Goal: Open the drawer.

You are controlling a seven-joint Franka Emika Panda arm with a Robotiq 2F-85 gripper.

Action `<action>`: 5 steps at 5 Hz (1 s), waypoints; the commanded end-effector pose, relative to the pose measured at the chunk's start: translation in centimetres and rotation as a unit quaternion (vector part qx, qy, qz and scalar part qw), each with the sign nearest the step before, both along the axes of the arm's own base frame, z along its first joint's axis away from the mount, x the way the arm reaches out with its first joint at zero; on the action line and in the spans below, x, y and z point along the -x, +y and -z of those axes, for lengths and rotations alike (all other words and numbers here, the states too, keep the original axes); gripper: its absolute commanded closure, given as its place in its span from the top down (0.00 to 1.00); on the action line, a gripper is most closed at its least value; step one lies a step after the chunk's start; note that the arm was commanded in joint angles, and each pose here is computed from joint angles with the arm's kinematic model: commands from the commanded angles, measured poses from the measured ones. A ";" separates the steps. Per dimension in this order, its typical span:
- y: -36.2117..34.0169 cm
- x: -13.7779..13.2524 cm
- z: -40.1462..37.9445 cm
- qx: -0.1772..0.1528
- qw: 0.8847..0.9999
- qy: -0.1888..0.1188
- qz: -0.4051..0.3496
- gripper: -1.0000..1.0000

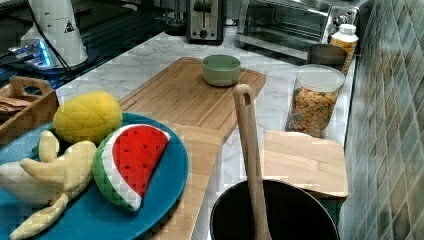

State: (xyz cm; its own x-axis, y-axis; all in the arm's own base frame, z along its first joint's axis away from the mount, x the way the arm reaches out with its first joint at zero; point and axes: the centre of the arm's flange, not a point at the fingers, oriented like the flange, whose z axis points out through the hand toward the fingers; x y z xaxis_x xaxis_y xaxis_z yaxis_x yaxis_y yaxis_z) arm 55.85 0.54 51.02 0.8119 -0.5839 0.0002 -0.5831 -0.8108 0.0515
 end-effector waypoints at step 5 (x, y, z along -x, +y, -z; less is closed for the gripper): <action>-4.4 5.6 4.9 0.024 0.939 0.010 -0.343 1.00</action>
